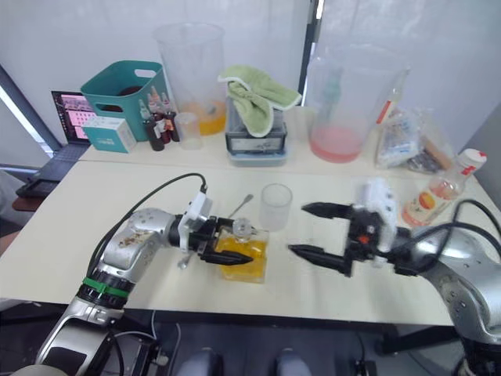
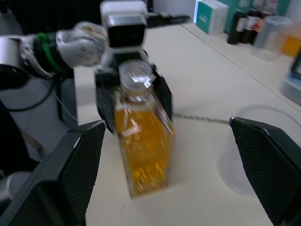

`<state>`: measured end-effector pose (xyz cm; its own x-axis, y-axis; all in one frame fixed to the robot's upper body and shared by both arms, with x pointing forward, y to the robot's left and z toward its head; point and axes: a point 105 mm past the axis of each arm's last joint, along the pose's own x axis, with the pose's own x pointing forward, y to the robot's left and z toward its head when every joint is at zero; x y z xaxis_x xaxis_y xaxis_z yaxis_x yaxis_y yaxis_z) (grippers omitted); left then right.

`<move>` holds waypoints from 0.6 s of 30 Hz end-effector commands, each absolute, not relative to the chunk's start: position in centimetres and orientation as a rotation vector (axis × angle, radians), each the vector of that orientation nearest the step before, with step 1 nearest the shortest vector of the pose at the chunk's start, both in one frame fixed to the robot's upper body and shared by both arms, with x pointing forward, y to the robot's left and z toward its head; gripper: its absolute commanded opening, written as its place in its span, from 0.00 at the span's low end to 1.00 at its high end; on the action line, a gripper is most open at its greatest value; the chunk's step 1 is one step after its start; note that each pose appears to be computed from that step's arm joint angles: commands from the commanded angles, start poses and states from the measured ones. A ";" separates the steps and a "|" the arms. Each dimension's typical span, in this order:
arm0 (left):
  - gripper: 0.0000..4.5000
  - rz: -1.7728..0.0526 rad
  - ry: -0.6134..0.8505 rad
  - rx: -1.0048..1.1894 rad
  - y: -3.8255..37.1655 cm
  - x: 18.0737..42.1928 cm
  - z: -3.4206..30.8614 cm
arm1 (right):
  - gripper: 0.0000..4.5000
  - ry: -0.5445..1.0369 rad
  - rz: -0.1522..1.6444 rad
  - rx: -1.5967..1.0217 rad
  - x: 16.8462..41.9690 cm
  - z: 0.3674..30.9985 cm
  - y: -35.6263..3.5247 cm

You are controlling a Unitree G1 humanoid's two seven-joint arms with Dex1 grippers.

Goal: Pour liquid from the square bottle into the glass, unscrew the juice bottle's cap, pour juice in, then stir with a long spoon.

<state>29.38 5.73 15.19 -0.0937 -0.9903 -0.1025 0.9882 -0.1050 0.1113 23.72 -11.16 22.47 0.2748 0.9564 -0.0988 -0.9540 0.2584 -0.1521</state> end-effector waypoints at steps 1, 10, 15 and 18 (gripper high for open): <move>0.64 -1.667 -0.042 0.197 5.6 29.5 15.5 | 1.00 -0.019 1.334 -0.221 23.6 22.6 -8.1; 0.64 -1.677 -0.047 0.212 5.3 29.4 15.4 | 1.00 -0.023 1.302 -0.222 25.9 22.3 -5.6; 0.64 -1.675 -0.048 0.216 5.3 29.5 15.4 | 0.82 -0.037 1.319 -0.190 25.8 22.5 -5.2; 0.64 -1.675 -0.048 0.218 5.3 29.5 15.4 | 0.59 -0.041 1.319 -0.184 25.8 22.5 -5.2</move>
